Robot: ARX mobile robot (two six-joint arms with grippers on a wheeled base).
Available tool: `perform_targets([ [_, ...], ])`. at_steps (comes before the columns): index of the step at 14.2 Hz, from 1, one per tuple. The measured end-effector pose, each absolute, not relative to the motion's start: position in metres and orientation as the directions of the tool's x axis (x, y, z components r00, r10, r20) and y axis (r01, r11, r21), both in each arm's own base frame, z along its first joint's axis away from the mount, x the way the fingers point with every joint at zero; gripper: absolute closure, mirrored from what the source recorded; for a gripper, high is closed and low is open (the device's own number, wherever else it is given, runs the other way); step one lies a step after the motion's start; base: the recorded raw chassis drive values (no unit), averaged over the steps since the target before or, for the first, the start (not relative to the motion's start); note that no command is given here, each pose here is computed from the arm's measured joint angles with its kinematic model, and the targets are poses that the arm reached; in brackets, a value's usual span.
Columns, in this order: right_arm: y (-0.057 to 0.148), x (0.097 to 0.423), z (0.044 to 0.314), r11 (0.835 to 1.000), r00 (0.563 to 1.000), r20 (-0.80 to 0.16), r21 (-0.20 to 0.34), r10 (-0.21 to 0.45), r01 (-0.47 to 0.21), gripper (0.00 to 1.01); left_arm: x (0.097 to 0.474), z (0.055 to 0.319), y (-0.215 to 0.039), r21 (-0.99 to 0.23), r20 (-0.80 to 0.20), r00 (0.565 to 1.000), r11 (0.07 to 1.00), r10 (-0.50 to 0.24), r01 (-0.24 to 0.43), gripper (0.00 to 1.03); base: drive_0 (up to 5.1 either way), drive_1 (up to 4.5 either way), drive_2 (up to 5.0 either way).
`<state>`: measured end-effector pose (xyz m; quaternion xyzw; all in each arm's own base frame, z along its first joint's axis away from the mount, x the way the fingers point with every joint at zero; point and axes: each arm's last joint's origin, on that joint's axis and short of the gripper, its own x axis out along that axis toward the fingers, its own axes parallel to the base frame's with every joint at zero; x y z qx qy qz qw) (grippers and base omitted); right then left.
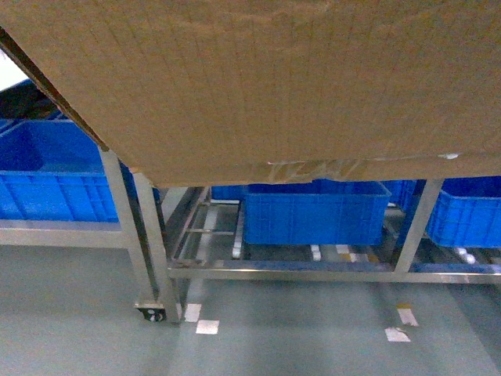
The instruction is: Sort boxes to right shelf from conveyor
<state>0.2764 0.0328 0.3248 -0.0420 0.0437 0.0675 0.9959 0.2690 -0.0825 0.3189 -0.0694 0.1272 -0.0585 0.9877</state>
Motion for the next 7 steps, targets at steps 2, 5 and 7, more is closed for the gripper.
perform_targets([
  [2, 0.0329, 0.2764, 0.3253, 0.987, 0.987, -0.088, -0.078, 0.131, -0.138, 0.97, 0.2692, 0.3195, -0.0826, -0.153, -0.238, 0.962, 0.983, -0.134, 0.099, 1.0, 0.0, 0.0, 0.0],
  [5, 0.0329, 0.2771, 0.3238, 0.987, 0.987, -0.098, -0.078, 0.13, -0.138, 0.97, 0.2696, 0.3181, -0.0827, -0.151, -0.248, 0.96, 0.984, -0.133, 0.097, 1.0, 0.0, 0.0, 0.0],
  [7, 0.033, 0.2771, 0.3241, 0.987, 0.987, -0.095, -0.078, 0.131, -0.139, 0.97, 0.2697, 0.3185, -0.0828, -0.152, -0.244, 0.961, 0.984, -0.133, 0.098, 1.0, 0.0, 0.0, 0.0],
])
